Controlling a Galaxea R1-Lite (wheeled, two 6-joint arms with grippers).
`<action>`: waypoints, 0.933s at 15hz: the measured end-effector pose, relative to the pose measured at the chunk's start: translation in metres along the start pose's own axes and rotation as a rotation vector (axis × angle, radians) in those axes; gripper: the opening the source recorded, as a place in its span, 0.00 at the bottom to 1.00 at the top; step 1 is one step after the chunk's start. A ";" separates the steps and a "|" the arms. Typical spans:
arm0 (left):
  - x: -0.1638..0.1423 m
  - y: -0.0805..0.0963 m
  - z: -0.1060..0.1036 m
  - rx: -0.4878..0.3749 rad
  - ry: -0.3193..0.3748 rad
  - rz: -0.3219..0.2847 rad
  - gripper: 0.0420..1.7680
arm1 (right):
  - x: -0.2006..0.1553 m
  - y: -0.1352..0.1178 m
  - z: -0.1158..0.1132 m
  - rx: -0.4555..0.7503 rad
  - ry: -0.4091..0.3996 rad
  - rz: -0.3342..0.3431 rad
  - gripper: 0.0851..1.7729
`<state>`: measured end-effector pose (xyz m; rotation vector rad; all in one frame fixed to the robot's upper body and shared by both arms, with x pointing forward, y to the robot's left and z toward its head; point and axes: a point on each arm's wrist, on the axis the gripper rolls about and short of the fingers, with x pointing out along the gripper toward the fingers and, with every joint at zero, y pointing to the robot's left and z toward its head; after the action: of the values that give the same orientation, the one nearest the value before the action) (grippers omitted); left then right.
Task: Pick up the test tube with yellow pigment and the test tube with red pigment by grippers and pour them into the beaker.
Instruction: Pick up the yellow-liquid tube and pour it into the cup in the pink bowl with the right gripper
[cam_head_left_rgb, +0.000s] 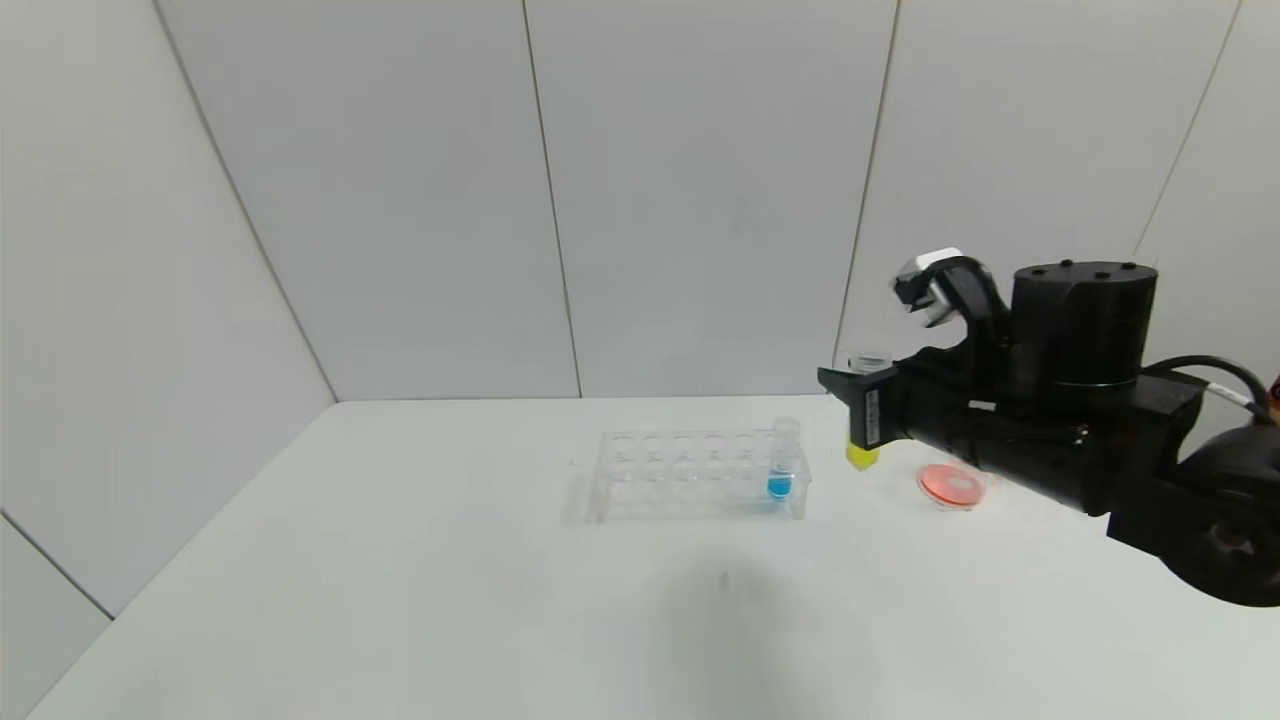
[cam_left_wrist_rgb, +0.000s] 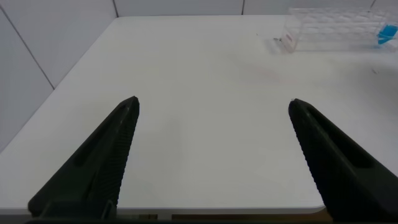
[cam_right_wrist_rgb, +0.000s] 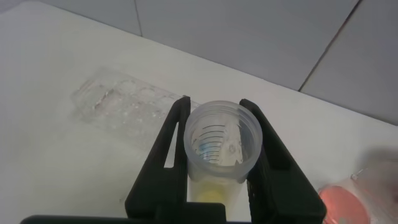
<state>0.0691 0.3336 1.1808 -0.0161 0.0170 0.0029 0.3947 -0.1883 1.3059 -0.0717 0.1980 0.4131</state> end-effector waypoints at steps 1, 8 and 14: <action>0.000 0.000 0.000 0.000 0.000 0.000 0.97 | -0.005 -0.016 0.000 0.010 -0.001 0.014 0.30; 0.000 0.000 0.000 0.000 0.000 0.000 0.97 | -0.055 -0.121 0.002 0.014 0.056 0.179 0.30; 0.000 0.000 0.000 0.000 0.000 0.000 0.97 | -0.057 -0.201 0.003 -0.062 0.025 0.148 0.30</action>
<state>0.0691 0.3336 1.1808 -0.0166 0.0170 0.0029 0.4256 -0.3935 1.3259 -0.1236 0.2160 0.5665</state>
